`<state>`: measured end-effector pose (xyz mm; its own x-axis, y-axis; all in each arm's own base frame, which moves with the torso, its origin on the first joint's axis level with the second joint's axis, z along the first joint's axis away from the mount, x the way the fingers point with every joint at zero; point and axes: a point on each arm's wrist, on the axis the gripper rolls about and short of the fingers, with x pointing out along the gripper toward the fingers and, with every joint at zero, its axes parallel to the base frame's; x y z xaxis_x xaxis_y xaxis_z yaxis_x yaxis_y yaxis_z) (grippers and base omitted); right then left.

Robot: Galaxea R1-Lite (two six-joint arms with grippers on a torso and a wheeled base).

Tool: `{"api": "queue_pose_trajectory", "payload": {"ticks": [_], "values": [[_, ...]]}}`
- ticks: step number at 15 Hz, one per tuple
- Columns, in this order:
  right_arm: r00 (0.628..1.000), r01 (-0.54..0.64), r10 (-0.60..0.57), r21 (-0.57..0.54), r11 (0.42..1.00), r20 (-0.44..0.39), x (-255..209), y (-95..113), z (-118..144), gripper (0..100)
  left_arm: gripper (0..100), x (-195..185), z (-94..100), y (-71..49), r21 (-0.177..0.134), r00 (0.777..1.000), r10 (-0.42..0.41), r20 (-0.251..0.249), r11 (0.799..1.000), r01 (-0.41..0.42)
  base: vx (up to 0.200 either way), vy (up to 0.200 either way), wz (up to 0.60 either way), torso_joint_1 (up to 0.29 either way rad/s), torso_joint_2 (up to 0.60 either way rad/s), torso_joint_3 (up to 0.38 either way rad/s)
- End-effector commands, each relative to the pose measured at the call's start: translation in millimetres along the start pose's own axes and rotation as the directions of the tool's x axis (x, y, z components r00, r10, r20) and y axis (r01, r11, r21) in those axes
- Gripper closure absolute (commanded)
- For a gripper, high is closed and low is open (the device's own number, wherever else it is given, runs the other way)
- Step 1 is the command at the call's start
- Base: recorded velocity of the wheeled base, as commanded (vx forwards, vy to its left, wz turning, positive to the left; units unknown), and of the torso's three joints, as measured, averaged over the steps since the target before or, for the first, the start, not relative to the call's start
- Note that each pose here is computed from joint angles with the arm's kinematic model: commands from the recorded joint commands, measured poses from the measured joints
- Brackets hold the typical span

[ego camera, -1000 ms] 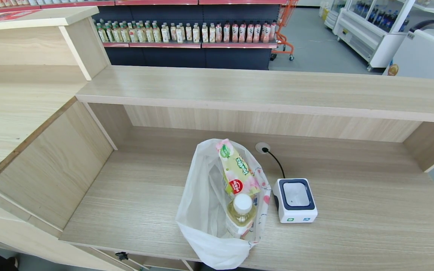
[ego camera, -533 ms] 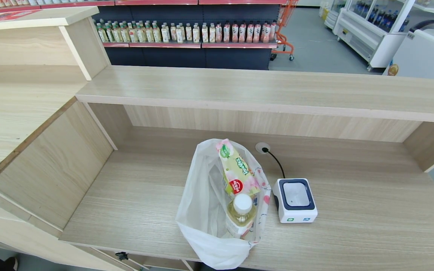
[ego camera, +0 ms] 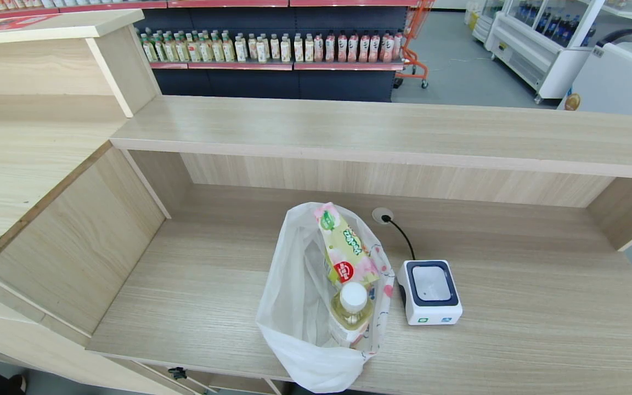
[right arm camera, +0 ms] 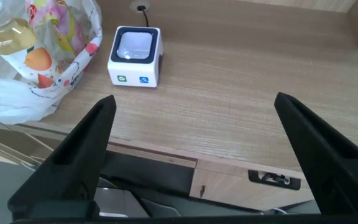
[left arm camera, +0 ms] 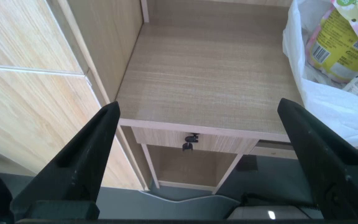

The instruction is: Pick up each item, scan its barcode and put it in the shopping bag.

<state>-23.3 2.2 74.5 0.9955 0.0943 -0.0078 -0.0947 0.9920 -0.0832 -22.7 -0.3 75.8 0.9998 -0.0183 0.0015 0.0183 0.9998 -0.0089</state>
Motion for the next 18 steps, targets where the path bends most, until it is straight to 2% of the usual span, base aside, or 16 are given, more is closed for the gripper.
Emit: {"api": "queue_pose_trajectory", "payload": {"ticks": [1, 9, 12, 18], "values": [[1.000, -0.001, 0.001, 0.002, 1.000, -0.004, 0.3, 0.0, 0.0, 0, 0, 0.0, 0.0, 0.0, 0.000, 1.000, 0.000, 0.000, 1.000, 0.000, 0.000, 0.000, 0.00, 0.000, 0.00, 0.000], [1.000, 0.001, -0.001, 0.035, 0.999, -0.004, 0.3, 0.0, 0.0, 0, 0, 0.0, 0.0, 0.0, 0.000, 1.000, -0.002, 0.000, 1.000, 0.002, 0.000, 0.000, 0.00, 0.000, 0.00, 0.000], [1.000, 0.002, -0.002, 0.037, 0.999, -0.006, 0.3, -0.1, -0.2, 0, 0, 0.0, 0.0, 0.0, 0.000, 1.000, 0.000, 0.000, 1.000, 0.000, 0.000, 0.000, -0.60, 0.004, 0.00, 0.001], [1.000, 0.002, -0.002, 0.037, 0.999, -0.006, 0.3, -0.1, -0.2, 0, 0, 0.0, 0.0, 0.0, 0.001, 1.000, 0.000, 0.000, 1.000, 0.000, 0.000, 0.000, 0.00, 0.000, 0.00, 0.000]]}}
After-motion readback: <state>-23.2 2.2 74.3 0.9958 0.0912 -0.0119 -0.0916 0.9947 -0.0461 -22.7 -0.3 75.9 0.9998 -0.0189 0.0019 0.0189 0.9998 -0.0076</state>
